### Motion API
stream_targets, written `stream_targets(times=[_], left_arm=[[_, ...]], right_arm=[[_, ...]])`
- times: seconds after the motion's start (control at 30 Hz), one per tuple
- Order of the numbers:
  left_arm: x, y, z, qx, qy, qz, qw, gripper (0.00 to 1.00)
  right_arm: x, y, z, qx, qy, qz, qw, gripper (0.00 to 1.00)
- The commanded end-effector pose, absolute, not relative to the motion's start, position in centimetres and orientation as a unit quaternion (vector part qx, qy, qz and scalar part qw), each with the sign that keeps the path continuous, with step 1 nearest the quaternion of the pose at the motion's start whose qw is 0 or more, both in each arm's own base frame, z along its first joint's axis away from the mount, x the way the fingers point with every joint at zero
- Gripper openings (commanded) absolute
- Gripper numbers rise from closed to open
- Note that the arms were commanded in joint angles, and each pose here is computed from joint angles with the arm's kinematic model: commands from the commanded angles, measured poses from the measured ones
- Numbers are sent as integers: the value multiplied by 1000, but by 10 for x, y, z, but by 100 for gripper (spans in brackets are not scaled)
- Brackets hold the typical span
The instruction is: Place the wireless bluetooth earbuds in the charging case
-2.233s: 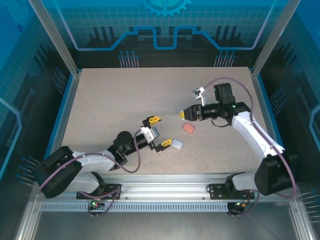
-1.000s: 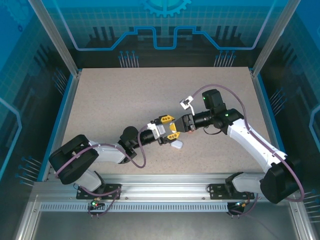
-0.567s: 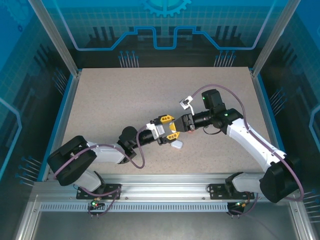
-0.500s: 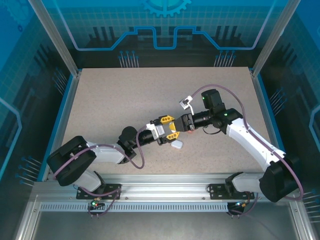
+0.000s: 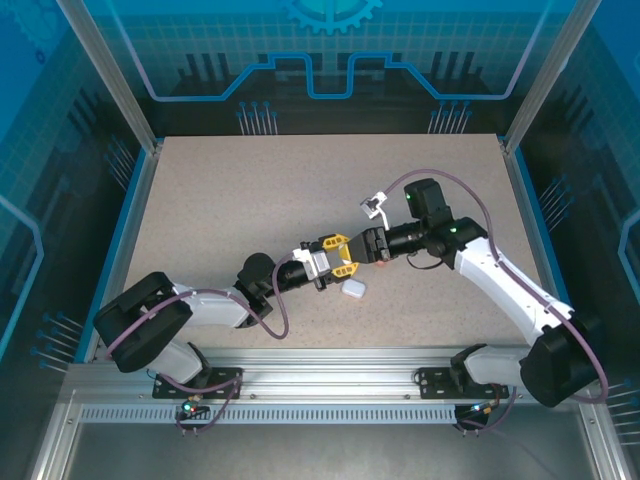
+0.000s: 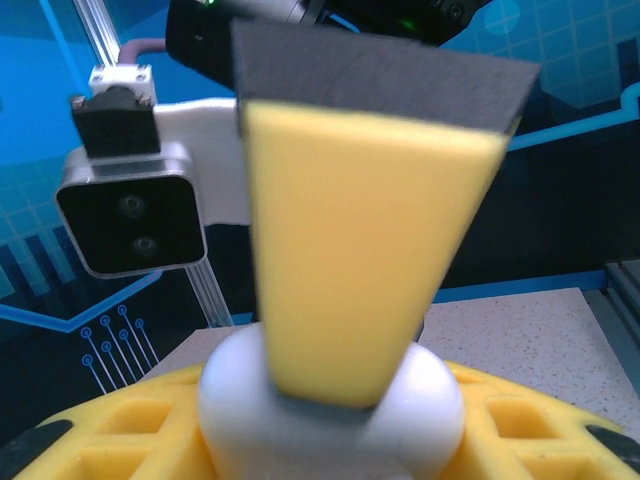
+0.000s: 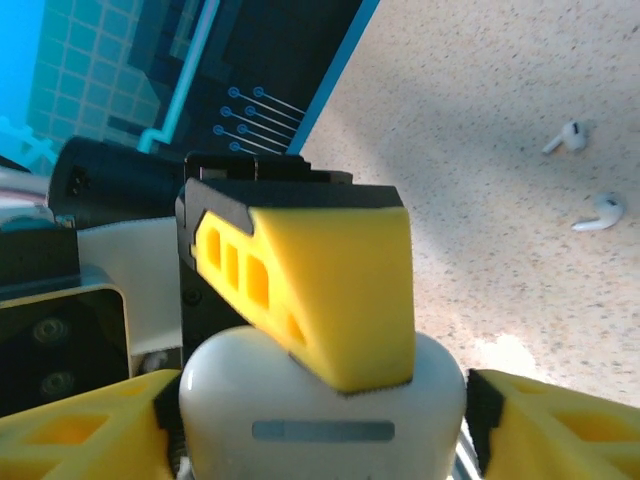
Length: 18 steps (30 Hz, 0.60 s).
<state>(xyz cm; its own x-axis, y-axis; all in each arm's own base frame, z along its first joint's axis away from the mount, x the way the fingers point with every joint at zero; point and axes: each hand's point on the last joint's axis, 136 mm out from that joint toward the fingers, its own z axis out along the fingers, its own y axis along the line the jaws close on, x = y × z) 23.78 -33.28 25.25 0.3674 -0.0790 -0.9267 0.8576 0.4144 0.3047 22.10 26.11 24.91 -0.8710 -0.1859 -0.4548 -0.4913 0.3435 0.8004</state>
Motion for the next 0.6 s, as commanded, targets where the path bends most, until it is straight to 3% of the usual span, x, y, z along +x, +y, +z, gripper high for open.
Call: stream_targets(times=[0.0,0.17,0.37,0.57], left_arm=[[234,-330,257,424,452,-332,712,39],[237,-329,242,432,479,-319,694,37],[239,-328,219,459,529,-290,653,35],[240,-329,215,466,541,-279,642,35]], right_arm=[[221,250,263,-217,817,499,188,82],[223,231,264,-200,847,443,215,86],[217,226,255,-205,891,352,199,80],[209,252,247,-222,886,368,174,73]])
